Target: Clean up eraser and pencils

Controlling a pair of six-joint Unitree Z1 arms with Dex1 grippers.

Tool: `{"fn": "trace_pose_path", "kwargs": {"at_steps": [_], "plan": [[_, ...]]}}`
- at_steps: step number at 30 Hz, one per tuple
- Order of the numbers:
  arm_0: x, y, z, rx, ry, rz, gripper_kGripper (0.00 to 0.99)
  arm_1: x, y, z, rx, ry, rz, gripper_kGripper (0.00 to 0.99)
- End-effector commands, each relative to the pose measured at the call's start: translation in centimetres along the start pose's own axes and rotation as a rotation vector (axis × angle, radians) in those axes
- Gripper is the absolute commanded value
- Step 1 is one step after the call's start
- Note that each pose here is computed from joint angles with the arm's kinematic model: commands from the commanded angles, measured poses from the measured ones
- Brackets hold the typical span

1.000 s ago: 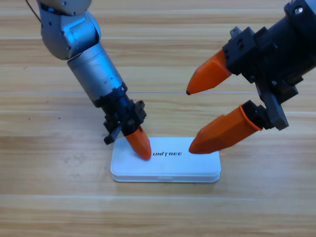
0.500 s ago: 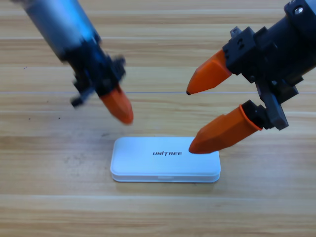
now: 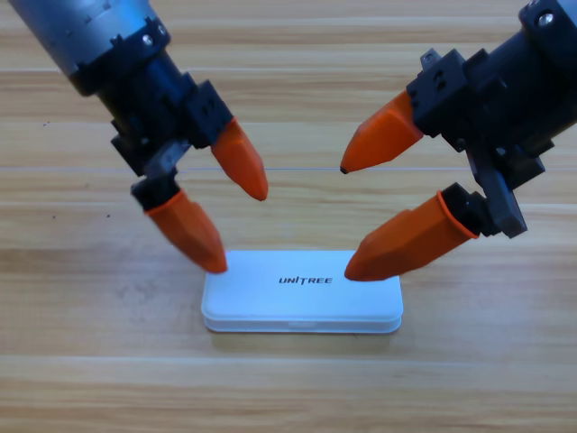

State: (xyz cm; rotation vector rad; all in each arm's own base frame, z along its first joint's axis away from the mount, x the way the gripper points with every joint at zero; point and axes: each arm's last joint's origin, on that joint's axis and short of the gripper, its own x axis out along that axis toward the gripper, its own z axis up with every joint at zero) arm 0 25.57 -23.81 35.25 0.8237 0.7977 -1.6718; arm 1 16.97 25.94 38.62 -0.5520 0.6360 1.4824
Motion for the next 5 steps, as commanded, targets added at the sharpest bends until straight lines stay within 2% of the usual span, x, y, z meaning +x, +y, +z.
{"fn": "trace_pose_path", "kwargs": {"at_steps": [1, 5], "plan": [[1.53, 0.29, -0.03, -0.045, 0.017, -0.049, 0.99, -0.19, -0.66, -0.55, 0.022, -0.001, -0.019, 0.99], [1.41, 0.12, -0.06, -0.046, 0.018, -0.046, 0.99, -0.19, -0.66, -0.55, 0.022, -0.001, -0.019, 0.99]]}}
